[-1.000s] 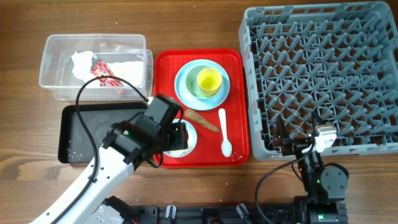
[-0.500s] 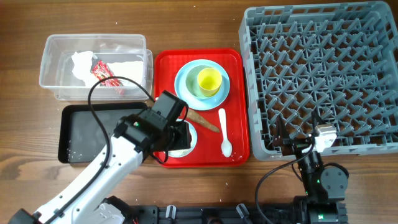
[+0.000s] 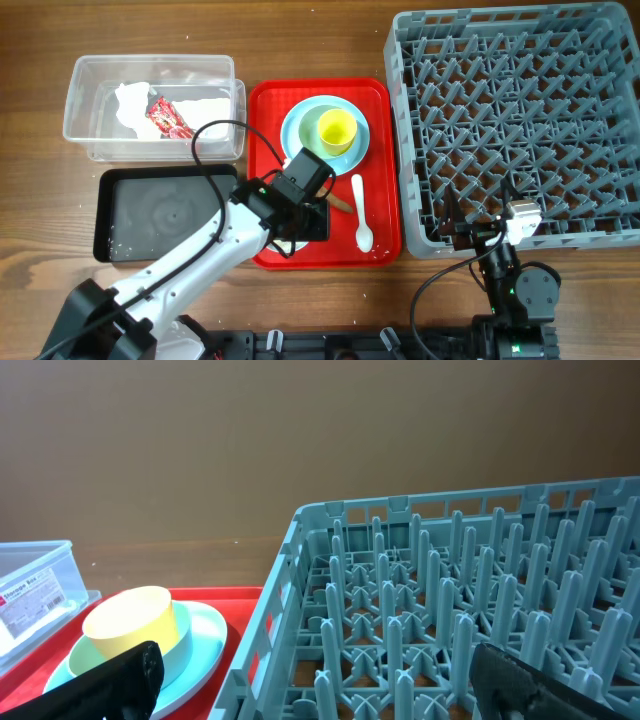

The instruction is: Sort waste into correct bins and load items into the dishwasher rack

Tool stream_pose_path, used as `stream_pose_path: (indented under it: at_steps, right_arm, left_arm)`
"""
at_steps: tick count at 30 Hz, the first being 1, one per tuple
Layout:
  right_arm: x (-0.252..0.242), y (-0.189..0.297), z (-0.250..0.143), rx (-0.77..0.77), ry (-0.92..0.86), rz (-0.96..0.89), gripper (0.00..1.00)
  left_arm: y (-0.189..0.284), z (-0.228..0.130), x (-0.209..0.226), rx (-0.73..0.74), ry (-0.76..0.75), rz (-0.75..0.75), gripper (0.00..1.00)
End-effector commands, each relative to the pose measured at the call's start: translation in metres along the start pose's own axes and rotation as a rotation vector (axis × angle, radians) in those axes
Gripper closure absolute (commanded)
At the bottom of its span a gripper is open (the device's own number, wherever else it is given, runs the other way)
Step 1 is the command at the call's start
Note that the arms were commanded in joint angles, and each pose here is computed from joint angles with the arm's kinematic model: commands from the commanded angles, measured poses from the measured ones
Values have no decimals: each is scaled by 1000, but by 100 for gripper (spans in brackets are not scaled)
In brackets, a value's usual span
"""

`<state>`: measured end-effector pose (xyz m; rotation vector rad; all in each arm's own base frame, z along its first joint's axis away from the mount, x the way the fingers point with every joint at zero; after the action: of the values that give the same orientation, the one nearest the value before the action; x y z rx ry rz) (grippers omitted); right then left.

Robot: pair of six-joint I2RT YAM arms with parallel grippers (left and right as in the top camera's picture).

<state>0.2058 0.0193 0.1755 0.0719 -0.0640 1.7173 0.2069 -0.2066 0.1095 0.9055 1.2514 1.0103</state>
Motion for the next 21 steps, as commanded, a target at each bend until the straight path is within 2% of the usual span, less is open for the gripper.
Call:
stream_pose_path:
  at_steps: [1, 16, 21]
  right_arm:
    - [-1, 0, 2, -11, -11, -6, 0]
    - [-1, 0, 2, -11, -11, -5, 0]
    - [-1, 0, 2, -11, -11, -6, 0]
  left_arm:
    - [-5, 1, -6, -8, -17, 12, 67]
    - [-6, 6, -4, -164, -63, 165, 69]
    - [-14, 5, -2, -149, -65, 188, 69]
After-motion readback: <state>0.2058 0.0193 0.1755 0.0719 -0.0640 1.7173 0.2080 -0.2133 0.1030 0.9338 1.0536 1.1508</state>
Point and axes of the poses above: each gripper's point midway between its finger pads, its own y axis back along the fingers, its own x axis along the line the jaws close on, z = x × y, the point moved 4 cm from there along y, back along the fingers, and after that the axes turned 2 degrees about y, right-handed, at the moved point
